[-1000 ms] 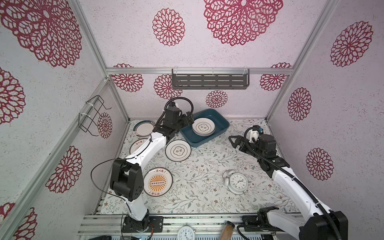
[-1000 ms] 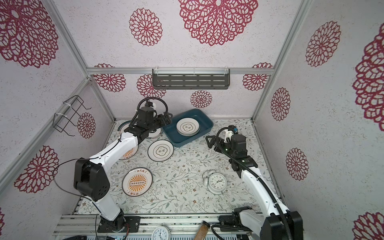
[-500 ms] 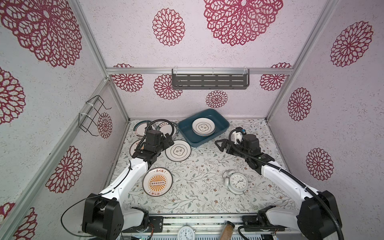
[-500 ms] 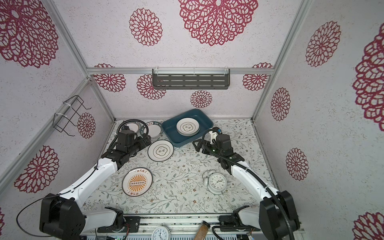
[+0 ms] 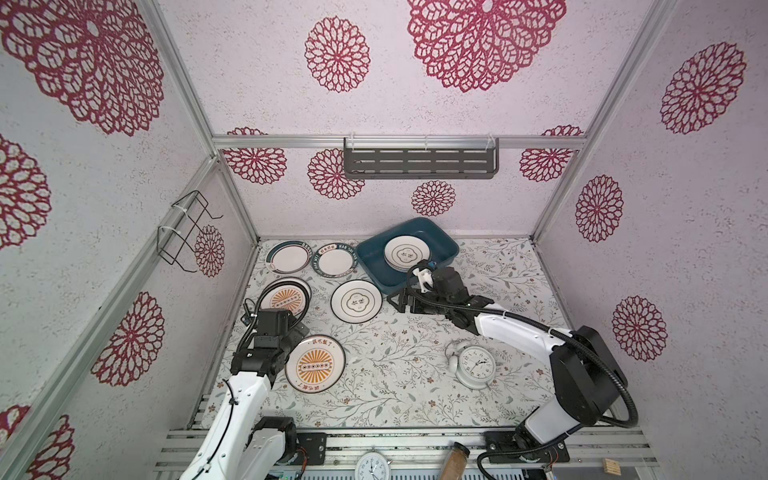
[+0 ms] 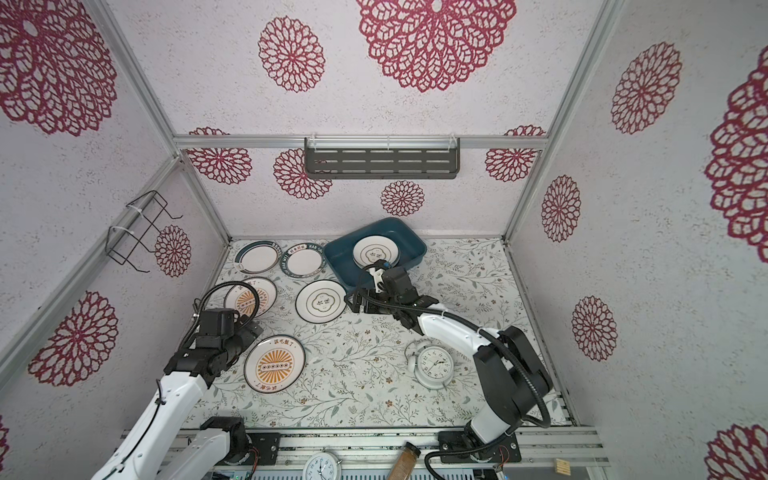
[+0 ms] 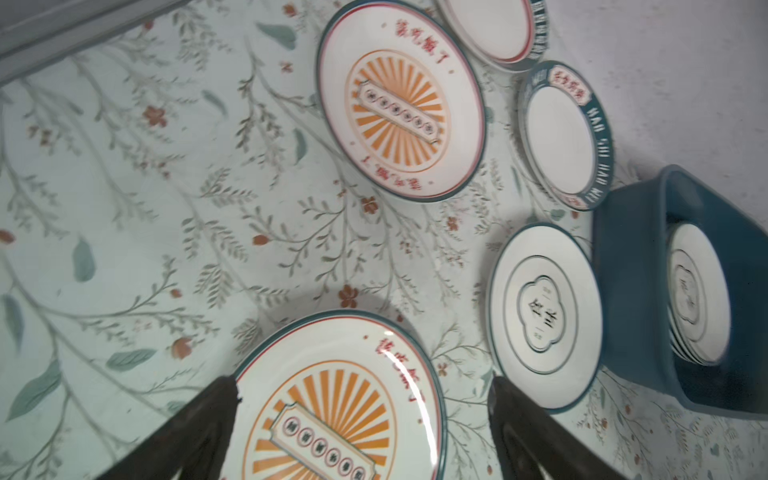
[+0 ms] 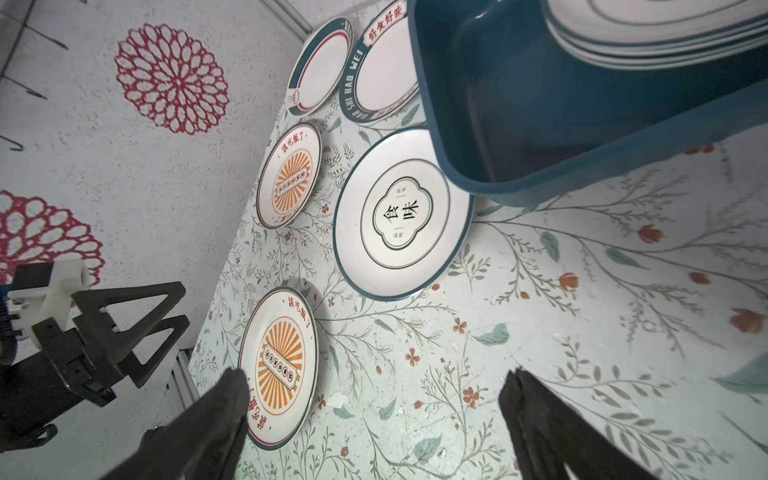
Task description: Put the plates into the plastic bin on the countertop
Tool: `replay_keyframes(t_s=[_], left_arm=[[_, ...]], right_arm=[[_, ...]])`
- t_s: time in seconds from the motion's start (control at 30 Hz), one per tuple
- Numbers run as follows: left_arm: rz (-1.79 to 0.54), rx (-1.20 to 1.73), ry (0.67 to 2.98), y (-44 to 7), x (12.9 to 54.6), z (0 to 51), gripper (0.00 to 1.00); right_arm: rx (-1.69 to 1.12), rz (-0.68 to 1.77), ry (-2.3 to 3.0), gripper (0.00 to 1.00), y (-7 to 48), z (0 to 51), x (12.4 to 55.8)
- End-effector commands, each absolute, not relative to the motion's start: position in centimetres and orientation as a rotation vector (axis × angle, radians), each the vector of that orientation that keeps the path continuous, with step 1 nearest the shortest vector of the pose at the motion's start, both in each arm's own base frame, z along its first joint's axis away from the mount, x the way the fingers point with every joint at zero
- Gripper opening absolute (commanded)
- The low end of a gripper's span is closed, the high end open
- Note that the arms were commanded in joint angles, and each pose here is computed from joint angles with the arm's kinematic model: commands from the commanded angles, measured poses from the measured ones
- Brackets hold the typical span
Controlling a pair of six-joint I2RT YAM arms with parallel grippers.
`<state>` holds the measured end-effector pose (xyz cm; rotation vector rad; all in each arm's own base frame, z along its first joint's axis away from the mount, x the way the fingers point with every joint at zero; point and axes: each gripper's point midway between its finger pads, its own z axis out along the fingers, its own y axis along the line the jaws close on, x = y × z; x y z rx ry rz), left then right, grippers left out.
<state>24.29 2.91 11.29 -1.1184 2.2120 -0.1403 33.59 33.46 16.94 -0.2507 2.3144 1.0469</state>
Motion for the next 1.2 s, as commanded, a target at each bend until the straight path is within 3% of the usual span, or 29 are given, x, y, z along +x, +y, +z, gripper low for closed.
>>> replay_keyframes(t_s=[0.0,0.37,0.9,1.17], left_arm=[[-0.105,-1.248,2.228,3.9,21.8,9.3,0.97],[-0.189,-1.287,2.253,4.5,21.6,5.7,0.97],[-0.609,-1.092,2.358,-1.1,23.7,3.5,0.99],[-0.752,-0.962,2.397,-3.8,24.4,3.7,0.94]], right_arm=[[-0.336,1.073,2.288,0.99,35.2,17.9,33.2],[-0.404,1.112,2.339,0.98,37.5,15.5,32.1],[-0.418,1.122,2.396,0.95,38.1,13.8,32.1],[-0.422,1.127,2.417,0.93,38.6,13.2,32.4]])
